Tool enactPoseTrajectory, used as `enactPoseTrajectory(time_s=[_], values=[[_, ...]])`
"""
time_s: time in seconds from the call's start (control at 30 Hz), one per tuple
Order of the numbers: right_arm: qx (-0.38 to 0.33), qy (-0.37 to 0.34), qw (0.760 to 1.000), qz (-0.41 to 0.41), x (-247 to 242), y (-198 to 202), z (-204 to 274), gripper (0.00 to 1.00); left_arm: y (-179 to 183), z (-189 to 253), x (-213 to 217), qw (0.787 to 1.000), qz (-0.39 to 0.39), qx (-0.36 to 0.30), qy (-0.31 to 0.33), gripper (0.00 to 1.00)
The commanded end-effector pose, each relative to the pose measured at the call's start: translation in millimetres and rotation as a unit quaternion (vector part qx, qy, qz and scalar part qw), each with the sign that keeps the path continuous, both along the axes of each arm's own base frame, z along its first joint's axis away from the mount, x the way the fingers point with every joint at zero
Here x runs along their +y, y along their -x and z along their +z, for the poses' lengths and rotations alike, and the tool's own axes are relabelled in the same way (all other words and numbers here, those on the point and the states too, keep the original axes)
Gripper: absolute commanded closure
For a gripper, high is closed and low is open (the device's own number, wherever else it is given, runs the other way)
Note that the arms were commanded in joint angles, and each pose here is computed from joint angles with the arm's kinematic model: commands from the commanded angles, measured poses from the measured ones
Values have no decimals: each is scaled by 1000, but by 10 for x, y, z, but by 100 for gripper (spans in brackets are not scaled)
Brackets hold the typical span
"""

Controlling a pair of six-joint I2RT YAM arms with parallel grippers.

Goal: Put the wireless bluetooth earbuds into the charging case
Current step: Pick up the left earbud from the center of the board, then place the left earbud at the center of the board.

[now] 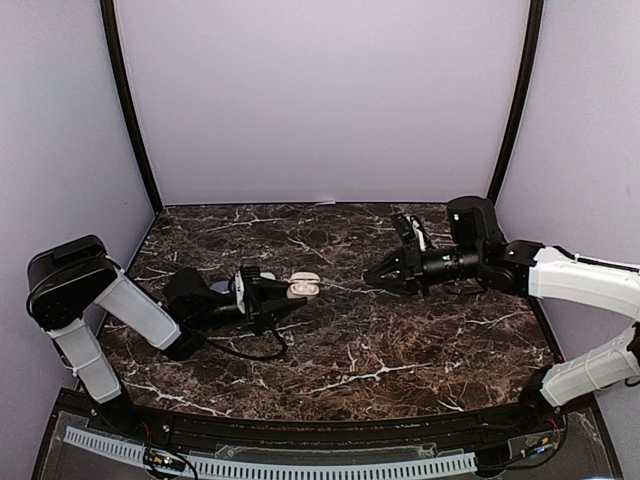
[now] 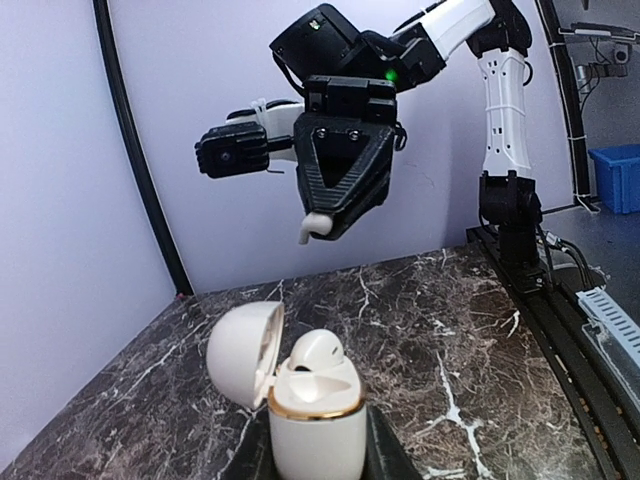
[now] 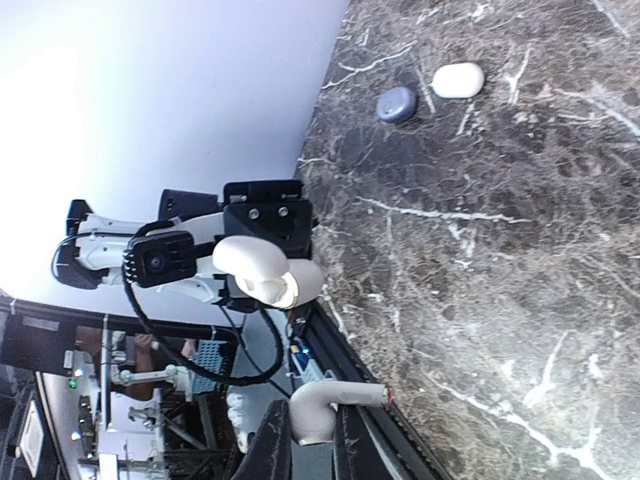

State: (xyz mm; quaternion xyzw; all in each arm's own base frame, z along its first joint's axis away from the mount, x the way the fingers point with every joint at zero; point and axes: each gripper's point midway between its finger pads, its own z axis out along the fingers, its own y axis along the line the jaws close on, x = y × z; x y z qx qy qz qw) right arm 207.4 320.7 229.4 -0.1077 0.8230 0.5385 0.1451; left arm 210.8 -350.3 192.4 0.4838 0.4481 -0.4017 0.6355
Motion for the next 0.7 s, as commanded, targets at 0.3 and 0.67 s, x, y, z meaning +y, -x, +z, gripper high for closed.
enactPoseTrajectory(time_s=[0.3,0.67], values=[[53,-184,980,45,415,202,575,96,-187,298,-213,998,-13,-45,44,96],[126,-248,959,56,519,225,575,97,-342,313,-344,997,3,-57,46,96]])
